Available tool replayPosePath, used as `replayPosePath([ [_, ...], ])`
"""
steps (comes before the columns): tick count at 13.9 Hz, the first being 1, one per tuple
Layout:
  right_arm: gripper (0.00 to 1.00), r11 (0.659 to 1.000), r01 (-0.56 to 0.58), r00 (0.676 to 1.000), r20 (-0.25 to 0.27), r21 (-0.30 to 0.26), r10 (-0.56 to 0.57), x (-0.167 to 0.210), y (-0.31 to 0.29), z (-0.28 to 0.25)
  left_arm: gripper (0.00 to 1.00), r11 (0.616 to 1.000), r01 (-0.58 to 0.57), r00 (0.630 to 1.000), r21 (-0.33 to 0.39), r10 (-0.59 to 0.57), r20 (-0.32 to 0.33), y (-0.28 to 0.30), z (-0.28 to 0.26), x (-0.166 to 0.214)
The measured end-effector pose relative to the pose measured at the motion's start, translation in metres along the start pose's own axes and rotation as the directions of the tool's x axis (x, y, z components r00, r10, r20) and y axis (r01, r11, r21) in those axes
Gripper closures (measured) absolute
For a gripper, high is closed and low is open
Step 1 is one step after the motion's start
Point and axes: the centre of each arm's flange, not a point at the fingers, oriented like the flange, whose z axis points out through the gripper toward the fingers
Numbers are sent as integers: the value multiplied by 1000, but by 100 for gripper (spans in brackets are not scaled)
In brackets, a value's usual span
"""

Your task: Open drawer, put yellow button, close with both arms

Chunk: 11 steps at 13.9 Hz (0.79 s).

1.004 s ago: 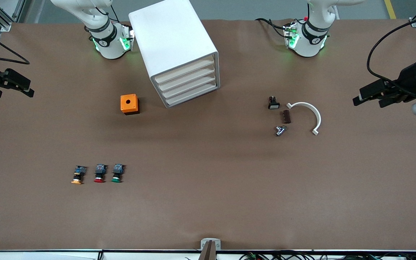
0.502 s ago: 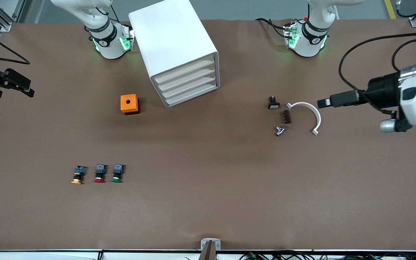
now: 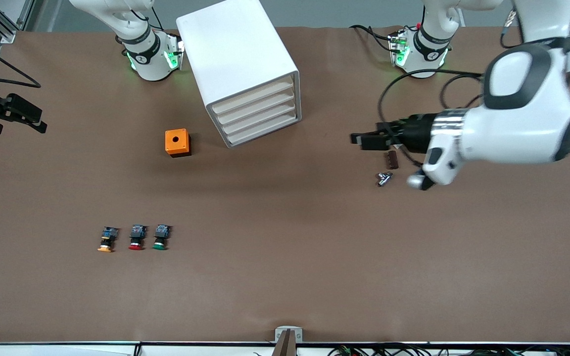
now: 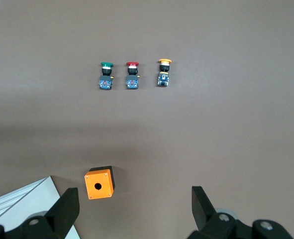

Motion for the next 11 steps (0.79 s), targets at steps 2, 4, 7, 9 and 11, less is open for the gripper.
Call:
replayPosePath([
  [2,0,1000,-2,1000,22,0,2,3,1,10,0,991,133,990,16,-134,53,11,33,13],
  [4,0,1000,-3,997,80,1,3,19,2,43,0,953,297,951,57,-301,68,17,71,31],
  [7,0,1000,-12,993,119,-3,12,47,8,94,0,815,562,817,141,-574,61,11,120,64],
  [9,0,999,-33,992,123,-8,33,67,21,130,0,683,701,693,204,-721,32,5,153,81],
  [11,0,999,-53,993,109,-12,54,86,35,167,0,513,801,545,310,-838,-20,-6,191,90],
])
